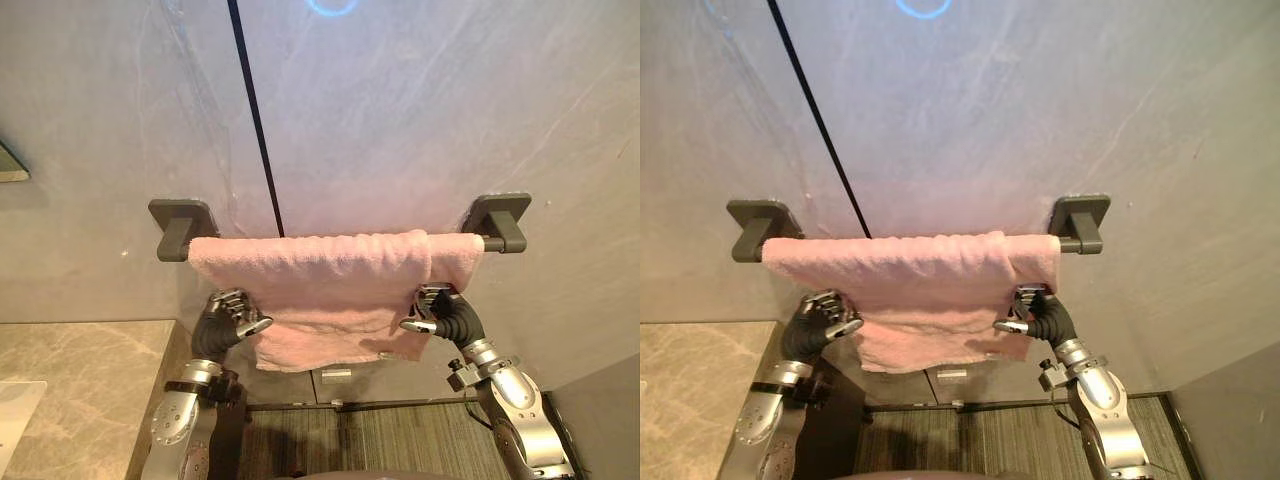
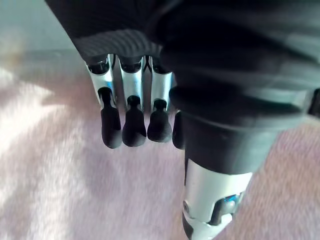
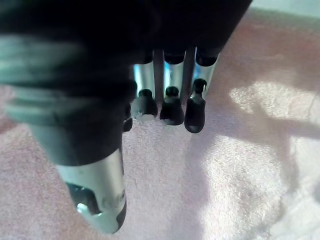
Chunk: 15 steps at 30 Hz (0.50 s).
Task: Organize washtable
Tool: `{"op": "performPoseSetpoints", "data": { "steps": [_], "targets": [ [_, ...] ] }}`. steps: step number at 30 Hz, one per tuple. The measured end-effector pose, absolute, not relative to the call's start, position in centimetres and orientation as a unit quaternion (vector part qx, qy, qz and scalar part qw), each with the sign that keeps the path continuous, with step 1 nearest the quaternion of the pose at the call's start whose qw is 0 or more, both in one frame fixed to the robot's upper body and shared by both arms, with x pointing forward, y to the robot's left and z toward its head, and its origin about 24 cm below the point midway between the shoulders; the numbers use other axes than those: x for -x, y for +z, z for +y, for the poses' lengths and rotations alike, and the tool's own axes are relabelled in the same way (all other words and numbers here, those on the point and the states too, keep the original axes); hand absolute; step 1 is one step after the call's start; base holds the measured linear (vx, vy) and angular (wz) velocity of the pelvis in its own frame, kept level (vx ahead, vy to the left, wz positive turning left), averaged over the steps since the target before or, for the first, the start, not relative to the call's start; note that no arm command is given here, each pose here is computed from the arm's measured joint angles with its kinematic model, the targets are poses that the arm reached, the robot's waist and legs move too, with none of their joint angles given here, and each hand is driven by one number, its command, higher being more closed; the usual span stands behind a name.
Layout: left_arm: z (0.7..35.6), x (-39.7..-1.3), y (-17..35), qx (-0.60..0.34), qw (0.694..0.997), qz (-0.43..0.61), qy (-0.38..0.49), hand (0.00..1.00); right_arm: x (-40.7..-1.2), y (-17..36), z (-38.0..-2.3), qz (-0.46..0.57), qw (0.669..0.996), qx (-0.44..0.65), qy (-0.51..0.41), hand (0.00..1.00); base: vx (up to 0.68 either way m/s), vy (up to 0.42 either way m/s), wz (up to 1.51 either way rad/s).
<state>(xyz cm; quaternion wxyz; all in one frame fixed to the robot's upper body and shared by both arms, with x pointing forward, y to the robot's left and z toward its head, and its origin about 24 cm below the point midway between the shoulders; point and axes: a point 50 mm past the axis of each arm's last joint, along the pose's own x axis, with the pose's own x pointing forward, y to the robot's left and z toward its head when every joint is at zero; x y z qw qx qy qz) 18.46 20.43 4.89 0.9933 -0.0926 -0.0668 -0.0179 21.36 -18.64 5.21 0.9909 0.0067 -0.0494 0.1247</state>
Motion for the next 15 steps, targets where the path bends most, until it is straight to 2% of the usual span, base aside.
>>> {"op": "performPoseSetpoints", "data": {
  "steps": [5, 15],
  "targets": [
    [21.6, -17.3, 6.0, 0.089, 0.991, -0.094, 0.02, 0.0, -20.9, 5.5, -21.6, -0.06, 0.998, -0.009, 0.03, 0.0, 0.0, 0.0, 0.0],
    [21.6, -15.9, 5.5, 0.123, 0.987, -0.091, 0.056, 0.0, -19.5, 5.1, -24.1, -0.064, 0.993, -0.052, -0.079, 0.0, -0.01, -0.01, 0.03]
  ]
}}
